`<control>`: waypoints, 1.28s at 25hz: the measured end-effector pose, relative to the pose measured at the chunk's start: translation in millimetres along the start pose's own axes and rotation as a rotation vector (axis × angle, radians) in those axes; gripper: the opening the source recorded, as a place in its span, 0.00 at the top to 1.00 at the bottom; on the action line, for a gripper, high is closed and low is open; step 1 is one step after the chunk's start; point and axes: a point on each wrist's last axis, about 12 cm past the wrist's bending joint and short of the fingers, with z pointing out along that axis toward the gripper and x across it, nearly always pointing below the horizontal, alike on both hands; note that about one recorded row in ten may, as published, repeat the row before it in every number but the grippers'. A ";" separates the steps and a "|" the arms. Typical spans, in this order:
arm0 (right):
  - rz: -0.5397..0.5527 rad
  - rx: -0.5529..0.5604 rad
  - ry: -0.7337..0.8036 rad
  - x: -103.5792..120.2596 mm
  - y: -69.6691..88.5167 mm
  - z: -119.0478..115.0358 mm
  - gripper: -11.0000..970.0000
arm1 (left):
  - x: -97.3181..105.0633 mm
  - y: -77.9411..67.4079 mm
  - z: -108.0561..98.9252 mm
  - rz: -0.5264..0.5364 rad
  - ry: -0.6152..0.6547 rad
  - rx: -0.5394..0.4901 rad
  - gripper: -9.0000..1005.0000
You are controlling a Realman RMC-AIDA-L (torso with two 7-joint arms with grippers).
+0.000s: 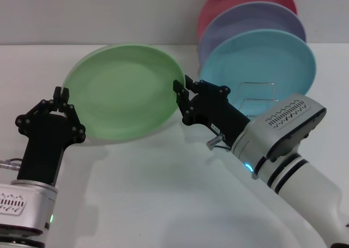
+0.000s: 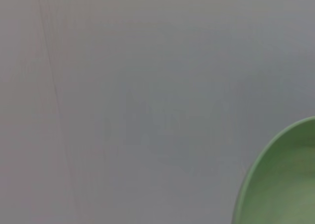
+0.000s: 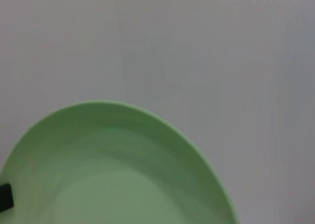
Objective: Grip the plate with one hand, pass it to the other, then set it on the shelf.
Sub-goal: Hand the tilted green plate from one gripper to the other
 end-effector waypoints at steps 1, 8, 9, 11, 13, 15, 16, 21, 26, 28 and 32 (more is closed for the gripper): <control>0.000 0.000 0.000 -0.1 0.0 0.1 0.83 | 0.0 0.0 0.0 0.000 0.000 0.001 0.88; -0.001 -0.001 -0.001 -0.4 0.1 0.5 0.84 | 0.0 -0.4 -0.4 0.002 -0.001 0.004 0.88; -0.001 -0.002 -0.001 -0.6 0.1 0.7 0.84 | 0.0 -0.4 -0.6 0.002 -0.002 0.005 0.88; -0.002 -0.003 -0.002 -0.9 0.3 1.2 0.85 | 0.0 -0.4 -0.8 0.002 -0.002 0.005 0.88; -0.002 -0.003 -0.002 -1.0 0.3 1.4 0.86 | 0.0 -0.4 -0.8 0.002 -0.002 0.005 0.88; -0.002 -0.004 -0.001 -1.0 0.3 1.4 0.86 | 0.1 -0.3 -0.9 0.003 -0.002 0.005 0.88; -0.002 -0.004 -0.001 -1.0 0.3 1.4 0.86 | 0.1 -0.3 -0.9 0.003 -0.002 0.005 0.88; -0.002 -0.003 -0.001 -0.9 0.2 1.4 0.87 | 0.2 -0.2 -1.0 0.004 -0.003 0.005 0.87; -0.004 -0.002 0.000 -0.8 -0.3 1.3 0.87 | 0.1 -0.2 -1.0 0.004 -0.003 0.005 0.87; -0.004 -0.002 0.000 -0.7 -0.4 1.3 0.88 | 0.1 -0.2 -1.0 0.004 -0.003 0.005 0.87; -0.005 -0.002 0.001 -0.5 -0.5 1.2 0.89 | 0.0 -0.3 -1.0 0.004 -0.004 0.005 0.87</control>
